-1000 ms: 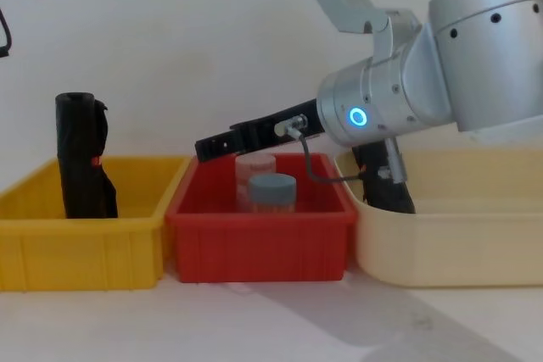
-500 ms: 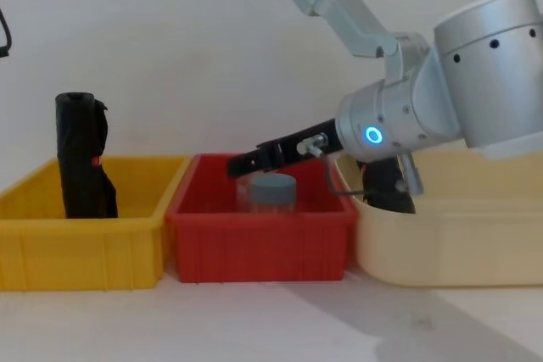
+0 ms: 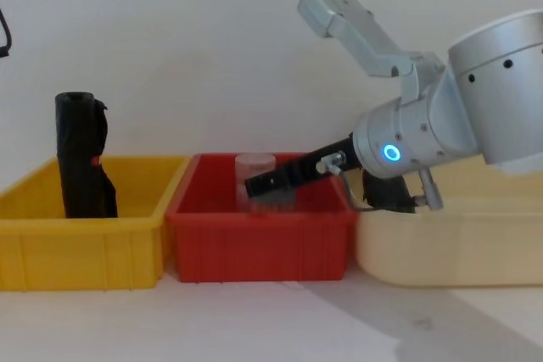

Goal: Pick up the garbage bag with the one hand and transfer it to the other hand.

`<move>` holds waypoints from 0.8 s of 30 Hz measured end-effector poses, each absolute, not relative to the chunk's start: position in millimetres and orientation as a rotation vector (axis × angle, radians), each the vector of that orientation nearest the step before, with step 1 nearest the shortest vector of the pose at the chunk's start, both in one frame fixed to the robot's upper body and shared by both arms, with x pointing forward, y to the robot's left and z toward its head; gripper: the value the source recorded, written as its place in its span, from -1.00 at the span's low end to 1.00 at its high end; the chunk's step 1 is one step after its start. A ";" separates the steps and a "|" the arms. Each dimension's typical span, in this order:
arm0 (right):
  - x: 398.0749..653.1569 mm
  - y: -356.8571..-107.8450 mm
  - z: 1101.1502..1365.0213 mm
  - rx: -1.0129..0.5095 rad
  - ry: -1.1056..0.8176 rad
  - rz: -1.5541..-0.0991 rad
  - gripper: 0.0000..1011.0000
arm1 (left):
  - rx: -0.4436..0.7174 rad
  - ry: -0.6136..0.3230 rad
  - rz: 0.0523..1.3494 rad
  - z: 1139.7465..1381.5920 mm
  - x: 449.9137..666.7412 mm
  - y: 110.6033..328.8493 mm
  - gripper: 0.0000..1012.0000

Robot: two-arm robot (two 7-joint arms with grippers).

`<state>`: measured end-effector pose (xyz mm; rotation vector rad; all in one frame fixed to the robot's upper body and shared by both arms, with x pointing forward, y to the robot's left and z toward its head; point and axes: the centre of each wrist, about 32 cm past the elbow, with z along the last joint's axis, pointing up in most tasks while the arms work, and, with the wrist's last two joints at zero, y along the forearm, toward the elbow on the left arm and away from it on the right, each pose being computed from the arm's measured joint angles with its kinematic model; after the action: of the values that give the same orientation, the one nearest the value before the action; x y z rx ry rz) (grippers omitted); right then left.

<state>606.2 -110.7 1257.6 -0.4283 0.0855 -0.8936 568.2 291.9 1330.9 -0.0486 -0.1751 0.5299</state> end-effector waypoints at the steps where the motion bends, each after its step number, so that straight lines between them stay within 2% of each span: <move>1: 606.0 -111.0 1256.8 -0.431 0.087 -0.892 0.98 | -0.049 -0.175 0.530 1330.9 568.2 291.9 0.98; 24: 607.9 -108.9 1245.6 -0.423 0.118 -0.922 0.98 | -0.049 -0.175 0.530 1330.9 568.2 291.9 0.98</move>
<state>607.9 -108.9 1245.6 -0.4227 0.1181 -0.9216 568.2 291.9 1330.9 -0.0486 -0.1750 0.5299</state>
